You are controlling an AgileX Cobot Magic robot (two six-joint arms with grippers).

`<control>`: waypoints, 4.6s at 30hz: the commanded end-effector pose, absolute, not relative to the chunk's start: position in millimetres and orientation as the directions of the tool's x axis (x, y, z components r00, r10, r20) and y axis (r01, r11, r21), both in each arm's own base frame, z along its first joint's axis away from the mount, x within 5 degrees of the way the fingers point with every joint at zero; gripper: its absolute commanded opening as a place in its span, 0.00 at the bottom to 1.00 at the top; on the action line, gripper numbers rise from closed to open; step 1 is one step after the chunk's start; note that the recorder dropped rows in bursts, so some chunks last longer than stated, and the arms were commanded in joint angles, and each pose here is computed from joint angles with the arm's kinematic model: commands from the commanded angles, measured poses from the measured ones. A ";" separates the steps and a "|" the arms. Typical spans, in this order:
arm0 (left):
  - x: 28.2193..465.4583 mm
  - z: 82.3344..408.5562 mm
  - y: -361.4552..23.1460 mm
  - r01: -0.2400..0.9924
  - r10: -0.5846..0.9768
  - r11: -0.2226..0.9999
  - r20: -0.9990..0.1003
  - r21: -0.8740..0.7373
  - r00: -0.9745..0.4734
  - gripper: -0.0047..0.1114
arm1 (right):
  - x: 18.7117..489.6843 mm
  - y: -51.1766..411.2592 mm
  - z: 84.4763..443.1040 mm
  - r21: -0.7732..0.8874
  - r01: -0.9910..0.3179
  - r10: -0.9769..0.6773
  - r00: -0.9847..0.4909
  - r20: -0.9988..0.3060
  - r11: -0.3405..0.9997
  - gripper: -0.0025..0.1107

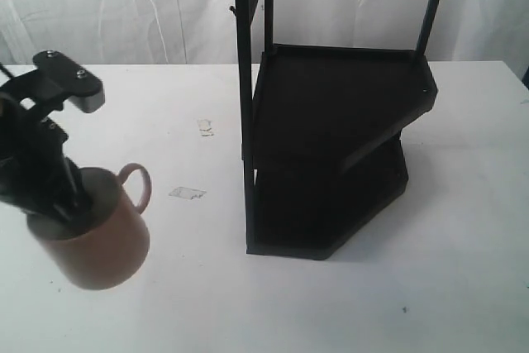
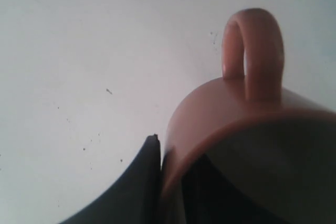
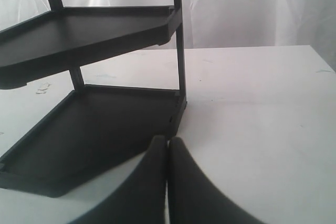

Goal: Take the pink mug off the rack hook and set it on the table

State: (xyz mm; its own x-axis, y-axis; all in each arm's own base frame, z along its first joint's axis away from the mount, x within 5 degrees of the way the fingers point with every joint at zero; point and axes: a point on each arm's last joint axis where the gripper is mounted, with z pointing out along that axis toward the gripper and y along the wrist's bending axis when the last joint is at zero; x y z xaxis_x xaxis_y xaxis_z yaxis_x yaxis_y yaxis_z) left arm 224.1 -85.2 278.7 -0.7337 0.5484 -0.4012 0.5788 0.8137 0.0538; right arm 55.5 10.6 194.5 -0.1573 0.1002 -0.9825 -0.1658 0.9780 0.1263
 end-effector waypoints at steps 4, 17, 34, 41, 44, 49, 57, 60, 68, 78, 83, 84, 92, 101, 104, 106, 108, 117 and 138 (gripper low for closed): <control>282.3 272.9 -106.8 0.556 0.525 0.831 -0.346 0.013 -0.778 0.04 | 55.5 10.2 193.2 0.114 -0.163 0.089 -0.154 -0.984 0.980 0.02; 346.6 247.6 -130.2 0.472 0.438 0.881 -0.332 -0.025 -0.836 0.04 | 55.4 10.2 193.0 0.116 -0.162 0.091 -0.156 -0.984 0.980 0.02; 371.6 229.3 -155.3 0.497 0.460 0.868 -0.339 -0.025 -0.821 0.04 | 55.4 10.2 193.0 0.116 -0.162 0.091 -0.156 -0.984 0.980 0.02; 377.3 224.4 -172.6 0.551 0.517 0.835 -0.326 -0.012 -0.791 0.04 | 55.4 10.2 193.0 0.116 -0.162 0.091 -0.156 -0.984 0.980 0.02; 379.8 221.0 -175.6 0.561 0.533 0.828 -0.304 -0.004 -0.790 0.04 | 55.4 10.2 193.0 0.116 -0.162 0.091 -0.156 -0.984 0.980 0.02; 381.1 214.7 -175.5 0.564 0.543 0.826 -0.270 -0.002 -0.795 0.04 | 55.4 10.2 193.0 0.116 -0.162 0.091 -0.156 -0.984 0.980 0.02; 381.1 213.9 -175.5 0.564 0.543 0.826 -0.267 -0.003 -0.796 0.04 | 55.5 10.2 193.2 0.116 -0.163 0.091 -0.154 -0.984 0.980 0.02; 381.1 213.9 -175.5 0.564 0.543 0.826 -0.267 -0.003 -0.796 0.04 | 55.5 10.2 193.2 0.116 -0.163 0.091 -0.154 -0.984 0.980 0.02; 381.2 213.9 -175.6 0.564 0.543 0.826 -0.268 -0.002 -0.796 0.18 | 55.4 10.2 193.0 0.116 -0.162 0.091 -0.156 -0.984 0.980 0.02; 381.2 223.8 -175.6 0.560 0.537 0.829 -0.279 -0.003 -0.796 0.41 | 55.5 10.2 193.2 0.114 -0.163 0.089 -0.154 -0.984 0.980 0.02; 381.2 234.9 -175.7 0.562 0.538 0.827 -0.280 -0.003 -0.795 0.41 | 55.5 10.2 193.2 0.114 -0.163 0.089 -0.154 -0.984 0.980 0.02; 380.6 236.3 -175.5 0.562 0.540 0.827 -0.270 -0.005 -0.797 0.41 | 55.5 10.2 193.2 0.114 -0.163 0.089 -0.154 -0.984 0.980 0.02; 377.4 251.3 -173.9 0.561 0.546 0.828 -0.210 -0.014 -0.811 0.41 | 55.4 10.2 193.0 0.114 -0.162 0.089 -0.156 -0.984 0.980 0.02; 366.1 287.4 -168.8 0.550 0.525 0.835 -0.295 -0.002 -0.798 0.41 | 55.4 10.2 193.0 0.114 -0.162 0.089 -0.156 -0.984 0.980 0.02; 361.7 298.0 -165.0 0.552 0.531 0.833 -0.308 0.020 -0.790 0.41 | 55.4 10.2 193.0 0.114 -0.162 0.089 -0.156 -0.984 0.980 0.02; 359.2 302.1 -160.4 0.547 0.537 0.835 -0.291 0.052 -0.792 0.41 | 55.4 10.1 192.8 0.114 -0.162 0.088 -0.158 -0.983 0.980 0.02; 357.3 303.6 -157.0 0.547 0.545 0.834 -0.268 0.075 -0.794 0.41 | 55.4 10.1 192.8 0.114 -0.162 0.088 -0.158 -0.983 0.980 0.02; 332.3 327.3 -144.9 0.533 0.532 0.842 -0.294 0.084 -0.794 0.09 | 55.4 10.2 193.0 0.114 -0.162 0.089 -0.156 -0.984 0.980 0.02; 160.1 290.1 -79.9 0.420 0.249 0.902 -0.676 -0.099 -0.694 0.04 | 55.4 10.1 192.8 0.114 -0.162 0.088 -0.158 -0.983 0.980 0.02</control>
